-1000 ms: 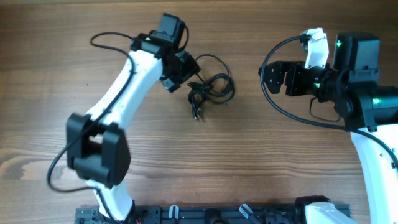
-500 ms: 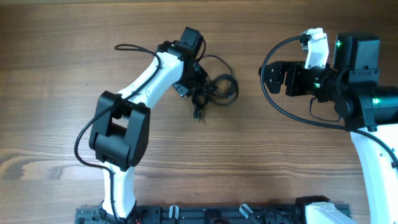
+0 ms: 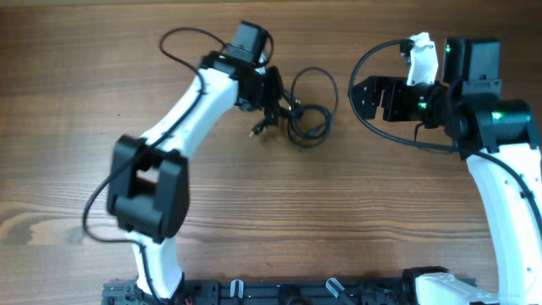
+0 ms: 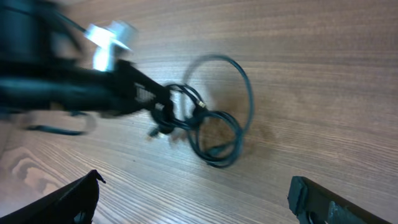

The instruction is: Untangle cables

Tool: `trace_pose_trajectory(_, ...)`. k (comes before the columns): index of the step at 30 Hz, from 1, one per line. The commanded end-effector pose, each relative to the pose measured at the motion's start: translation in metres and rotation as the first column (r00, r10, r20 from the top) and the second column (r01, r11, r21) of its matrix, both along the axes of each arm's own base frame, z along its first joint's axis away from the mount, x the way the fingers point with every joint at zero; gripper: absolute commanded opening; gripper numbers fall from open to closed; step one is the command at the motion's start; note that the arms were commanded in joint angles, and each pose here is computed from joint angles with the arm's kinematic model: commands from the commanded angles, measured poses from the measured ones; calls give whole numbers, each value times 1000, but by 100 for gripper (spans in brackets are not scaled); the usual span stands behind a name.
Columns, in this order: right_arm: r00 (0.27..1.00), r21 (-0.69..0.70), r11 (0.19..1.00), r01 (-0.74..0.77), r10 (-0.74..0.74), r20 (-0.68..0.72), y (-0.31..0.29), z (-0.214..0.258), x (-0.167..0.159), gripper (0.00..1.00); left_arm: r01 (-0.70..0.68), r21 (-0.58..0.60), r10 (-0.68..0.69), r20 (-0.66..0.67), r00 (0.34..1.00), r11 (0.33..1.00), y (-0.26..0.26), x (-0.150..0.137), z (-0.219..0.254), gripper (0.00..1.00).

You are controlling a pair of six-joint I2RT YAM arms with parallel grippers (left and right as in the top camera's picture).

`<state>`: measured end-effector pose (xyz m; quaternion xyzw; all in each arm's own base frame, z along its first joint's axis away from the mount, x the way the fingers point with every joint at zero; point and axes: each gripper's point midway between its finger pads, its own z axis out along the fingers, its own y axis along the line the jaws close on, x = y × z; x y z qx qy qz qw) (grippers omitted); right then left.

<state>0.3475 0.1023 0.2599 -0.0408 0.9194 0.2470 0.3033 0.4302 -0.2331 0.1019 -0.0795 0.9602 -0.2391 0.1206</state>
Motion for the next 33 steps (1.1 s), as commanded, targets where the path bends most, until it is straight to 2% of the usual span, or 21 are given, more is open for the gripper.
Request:
trace_pose_trajectory(1, 1000, -4, 1000, 3, -3, 29, 1, 3, 14, 100, 201, -140, -169, 208, 963, 970, 4, -10, 95, 4)
trace_pose_trajectory(5, 996, 21, 998, -58, 57, 75, 10, 7, 22, 100, 267, -258, -215, 213, 953, 929, 2, -28, 121, 4)
trace_pose_trajectory(8, 975, 58, 979, -195, 188, 116, 28, 10, 18, 96, 272, -289, -228, 179, 957, 918, 1, -36, 121, 4)
trace_pose_trajectory(12, 974, 72, 973, -218, 212, 85, 32, -2, 21, 71, 293, -339, -250, 165, 954, 894, -5, -43, 125, 4)
trace_pose_trajectory(15, 975, 81, 972, -219, 215, 55, 33, -13, 25, 62, 314, -380, -270, 165, 949, 870, -10, -49, 131, 4)
trace_pose_trajectory(18, 975, 97, 971, -220, 216, 48, 35, -15, 27, 45, 321, -394, -278, 164, 946, 861, -12, -51, 133, 4)
trace_pose_trajectory(22, 981, 173, 967, -187, 174, 87, 40, 6, 33, 11, 322, -393, -279, 164, 946, 861, -12, -51, 133, 4)
trace_pose_trajectory(23, 982, 191, 967, -171, 152, 108, 40, 16, 34, 7, 322, -393, -279, 164, 946, 862, -12, -51, 133, 4)
trace_pose_trajectory(26, 978, 234, 962, -142, 100, 182, 39, 50, 32, 5, 316, -387, -276, 157, 948, 866, -11, -51, 131, 4)
trace_pose_trajectory(29, 964, 266, 958, -111, 38, 265, 31, 88, 20, 5, 278, -340, -253, 116, 960, 898, -3, -52, 120, 4)
trace_pose_trajectory(33, 954, 286, 957, 35, -117, 276, 4, 109, 14, 4, 260, -323, -246, 84, 966, 910, 1, -56, 115, 4)
